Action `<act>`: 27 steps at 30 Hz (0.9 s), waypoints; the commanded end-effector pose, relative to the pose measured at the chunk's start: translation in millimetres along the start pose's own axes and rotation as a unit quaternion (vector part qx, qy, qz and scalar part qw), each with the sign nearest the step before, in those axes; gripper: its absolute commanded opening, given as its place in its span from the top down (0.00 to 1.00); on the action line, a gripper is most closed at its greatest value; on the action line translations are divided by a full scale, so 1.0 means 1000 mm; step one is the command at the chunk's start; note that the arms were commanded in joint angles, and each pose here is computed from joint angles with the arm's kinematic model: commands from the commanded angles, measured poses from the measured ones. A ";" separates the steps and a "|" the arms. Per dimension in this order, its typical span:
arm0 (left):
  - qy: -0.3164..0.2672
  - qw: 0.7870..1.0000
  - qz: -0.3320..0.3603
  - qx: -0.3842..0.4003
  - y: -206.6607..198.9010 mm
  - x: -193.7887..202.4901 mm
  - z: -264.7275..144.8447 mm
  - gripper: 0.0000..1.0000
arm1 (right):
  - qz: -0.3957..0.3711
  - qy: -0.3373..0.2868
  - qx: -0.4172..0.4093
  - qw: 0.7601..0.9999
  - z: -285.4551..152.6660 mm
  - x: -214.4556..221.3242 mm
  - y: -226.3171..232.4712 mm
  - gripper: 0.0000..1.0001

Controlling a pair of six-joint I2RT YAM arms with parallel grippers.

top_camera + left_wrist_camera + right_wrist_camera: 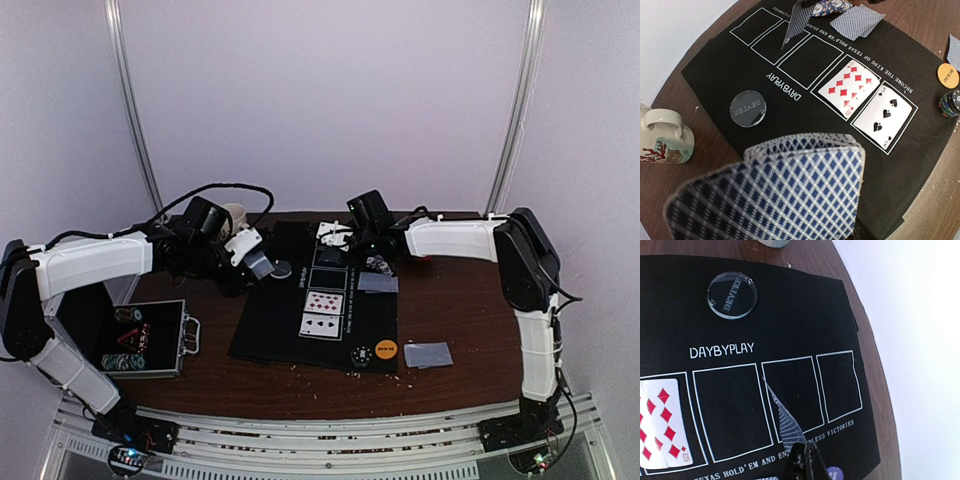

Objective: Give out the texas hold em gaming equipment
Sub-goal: Flop the poker card in the community card area.

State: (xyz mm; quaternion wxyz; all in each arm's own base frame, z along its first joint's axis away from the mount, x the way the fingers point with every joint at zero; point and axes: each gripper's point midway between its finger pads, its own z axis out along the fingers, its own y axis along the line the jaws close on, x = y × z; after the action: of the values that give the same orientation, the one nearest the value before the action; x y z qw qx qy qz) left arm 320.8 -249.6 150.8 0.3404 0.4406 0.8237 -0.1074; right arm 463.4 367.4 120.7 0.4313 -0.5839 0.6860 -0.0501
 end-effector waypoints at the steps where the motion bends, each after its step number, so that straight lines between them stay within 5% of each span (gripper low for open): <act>1: -0.040 0.999 0.000 -0.025 0.014 -0.022 -0.015 0.58 | -0.135 -0.098 -0.043 0.985 0.012 -0.034 0.014 1.00; 10: -0.031 0.999 -0.008 -0.032 0.022 -0.016 -0.011 0.58 | -0.253 -0.182 -0.077 0.947 0.028 -0.058 0.034 1.00; 21: -0.021 0.999 -0.015 -0.032 0.027 -0.009 -0.005 0.58 | -0.356 -0.138 -0.133 0.914 0.040 -0.013 0.071 0.99; 27: -0.021 0.999 -0.016 -0.030 0.028 -0.009 -0.004 0.58 | -0.395 -0.107 -0.127 0.904 0.035 0.010 0.064 0.80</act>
State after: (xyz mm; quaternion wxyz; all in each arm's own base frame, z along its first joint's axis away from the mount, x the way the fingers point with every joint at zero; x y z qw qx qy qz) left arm 332.9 -233.6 150.2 0.3433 0.4207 0.8346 -0.0931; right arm 443.5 419.7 72.7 0.4138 -0.8333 0.3639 -0.0433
